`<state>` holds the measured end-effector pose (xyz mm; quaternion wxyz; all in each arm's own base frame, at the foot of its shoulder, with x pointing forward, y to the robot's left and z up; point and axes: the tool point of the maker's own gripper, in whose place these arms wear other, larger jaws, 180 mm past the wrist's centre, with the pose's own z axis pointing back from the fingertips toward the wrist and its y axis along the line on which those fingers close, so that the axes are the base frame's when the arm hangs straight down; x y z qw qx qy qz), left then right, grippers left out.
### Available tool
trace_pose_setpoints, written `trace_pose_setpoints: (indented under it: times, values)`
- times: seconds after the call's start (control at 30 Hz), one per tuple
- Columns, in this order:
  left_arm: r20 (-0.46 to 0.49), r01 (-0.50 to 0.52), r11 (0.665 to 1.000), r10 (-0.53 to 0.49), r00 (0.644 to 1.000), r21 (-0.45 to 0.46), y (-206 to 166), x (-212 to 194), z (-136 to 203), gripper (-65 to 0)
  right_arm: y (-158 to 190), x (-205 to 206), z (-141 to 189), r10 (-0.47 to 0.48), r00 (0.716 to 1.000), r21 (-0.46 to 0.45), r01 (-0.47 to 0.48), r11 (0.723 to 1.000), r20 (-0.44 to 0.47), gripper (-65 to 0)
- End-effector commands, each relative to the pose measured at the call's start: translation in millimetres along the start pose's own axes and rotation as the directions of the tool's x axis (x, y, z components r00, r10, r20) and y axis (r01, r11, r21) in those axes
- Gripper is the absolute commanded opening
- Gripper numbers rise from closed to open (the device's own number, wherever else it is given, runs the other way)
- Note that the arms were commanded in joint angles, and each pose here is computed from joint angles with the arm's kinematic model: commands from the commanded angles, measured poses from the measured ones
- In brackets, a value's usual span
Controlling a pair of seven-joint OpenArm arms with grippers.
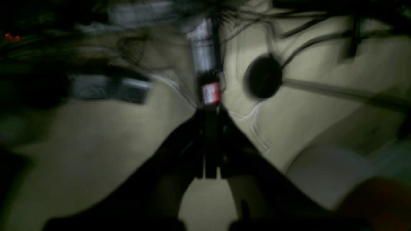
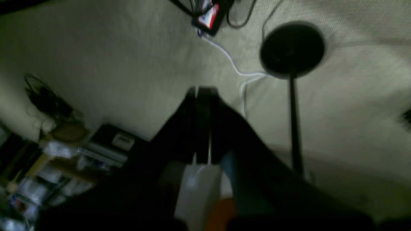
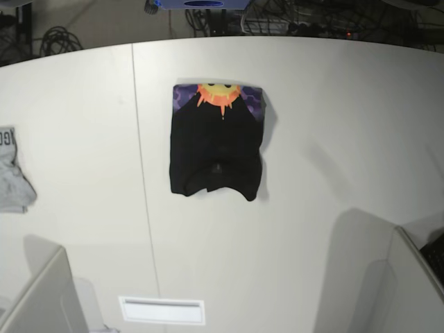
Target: Fold the T-shirt properly
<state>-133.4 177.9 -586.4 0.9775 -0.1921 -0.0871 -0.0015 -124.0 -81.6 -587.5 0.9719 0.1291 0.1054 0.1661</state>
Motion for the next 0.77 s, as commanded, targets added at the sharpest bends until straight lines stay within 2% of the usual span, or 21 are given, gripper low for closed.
trace_pose_setpoints:
  times: [0.0,0.1,0.17,0.23,0.3,0.4,0.53,0.73]
  values:
    - [-0.002,-0.026,1.000,0.026,1.000,-0.001,7,-1,-2,-65.0,7,-10,-12,-0.021,1.000,0.017,0.021,1.000,-0.013,-65.0]
    - [-0.075,-0.055,0.997,0.051,0.996,-0.049,-2,-4,-23,-65.0,5,-24,-44,-0.090,0.996,-0.001,0.090,0.996,-0.012,-65.0]
    - [-0.120,0.020,0.996,-0.030,0.992,-0.084,-6,2,-31,-65.0,3,-15,-57,-0.122,0.991,-0.017,0.123,0.992,0.060,-65.0]
    - [-0.120,0.118,0.991,-0.125,0.985,-0.063,-1,13,-39,-65.0,4,-10,-61,-0.140,0.982,-0.028,0.144,0.989,0.131,-65.0]
    - [-0.120,0.210,0.978,-0.208,0.971,0.002,13,19,-41,-65.0,8,-4,-60,-0.134,0.971,-0.027,0.142,0.989,0.198,-65.0]
    - [-0.161,0.285,0.957,-0.274,0.948,0.049,18,16,-46,-65.0,-4,8,-57,-0.121,0.963,-0.040,0.135,0.990,0.240,-65.0]
    - [-0.156,0.275,0.960,-0.264,0.952,0.050,12,17,-50,-65.0,-17,23,-54,-0.107,0.960,-0.052,0.124,0.991,0.260,-65.0]
    - [-0.148,0.235,0.972,-0.236,0.960,-0.023,-38,5,-69,-65.0,-46,16,-48,-0.090,0.962,-0.097,0.118,0.988,0.257,-65.0]
